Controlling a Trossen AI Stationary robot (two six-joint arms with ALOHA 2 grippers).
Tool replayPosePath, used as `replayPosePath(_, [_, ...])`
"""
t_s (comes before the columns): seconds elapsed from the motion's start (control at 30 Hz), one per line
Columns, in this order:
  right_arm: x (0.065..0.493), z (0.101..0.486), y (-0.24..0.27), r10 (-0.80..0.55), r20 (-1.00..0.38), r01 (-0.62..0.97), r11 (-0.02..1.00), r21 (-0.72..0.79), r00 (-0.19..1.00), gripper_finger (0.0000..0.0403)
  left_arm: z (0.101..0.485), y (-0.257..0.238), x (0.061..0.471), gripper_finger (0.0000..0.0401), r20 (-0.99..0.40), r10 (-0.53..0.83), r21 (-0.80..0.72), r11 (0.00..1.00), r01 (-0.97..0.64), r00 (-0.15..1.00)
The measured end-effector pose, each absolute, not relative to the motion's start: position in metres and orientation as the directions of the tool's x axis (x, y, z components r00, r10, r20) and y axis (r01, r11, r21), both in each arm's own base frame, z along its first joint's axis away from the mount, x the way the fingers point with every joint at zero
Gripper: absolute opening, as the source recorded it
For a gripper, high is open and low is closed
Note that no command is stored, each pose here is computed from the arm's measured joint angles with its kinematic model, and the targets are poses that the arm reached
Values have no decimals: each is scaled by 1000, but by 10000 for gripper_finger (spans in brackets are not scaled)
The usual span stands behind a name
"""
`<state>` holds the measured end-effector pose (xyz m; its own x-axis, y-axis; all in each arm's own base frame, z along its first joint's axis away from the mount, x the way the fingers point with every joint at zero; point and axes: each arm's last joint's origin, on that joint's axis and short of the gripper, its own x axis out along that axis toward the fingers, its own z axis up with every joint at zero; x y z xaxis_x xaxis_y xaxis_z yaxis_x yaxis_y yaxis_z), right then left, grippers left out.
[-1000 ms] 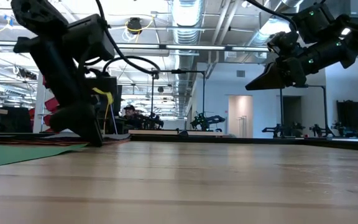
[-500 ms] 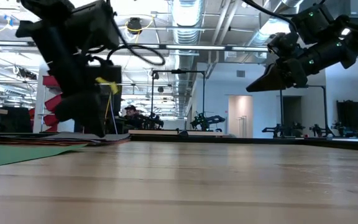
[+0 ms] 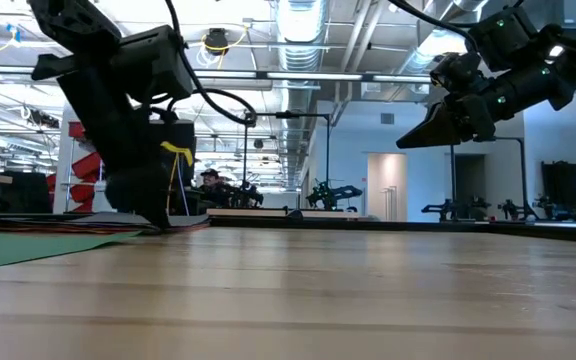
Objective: Organize paper
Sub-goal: Move the black paper to the top center of the table
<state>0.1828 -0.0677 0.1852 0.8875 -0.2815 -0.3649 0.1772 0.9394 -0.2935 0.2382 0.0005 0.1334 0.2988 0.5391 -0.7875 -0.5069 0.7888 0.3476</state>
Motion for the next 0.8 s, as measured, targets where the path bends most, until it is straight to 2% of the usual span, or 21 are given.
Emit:
replayPosePath(0.13, [183, 185, -68, -282, -365, 178, 939, -294, 888, 59, 133, 9, 238, 141, -795, 539, 337, 773, -537, 278])
replayPosePath(0.3, [183, 185, -68, -281, -365, 177, 939, -294, 887, 59, 133, 18, 239, 114, -797, 541, 323, 758, -567, 269])
replayPosePath(0.6, [183, 185, -68, -282, -365, 177, 939, -294, 887, 59, 134, 21, 242, 9, -821, 480, 260, 796, -547, 308])
replayPosePath(0.8, [183, 185, -68, -281, -365, 177, 939, -294, 887, 59, 134, 19, 245, 1, -846, 402, 162, 820, -549, 351])
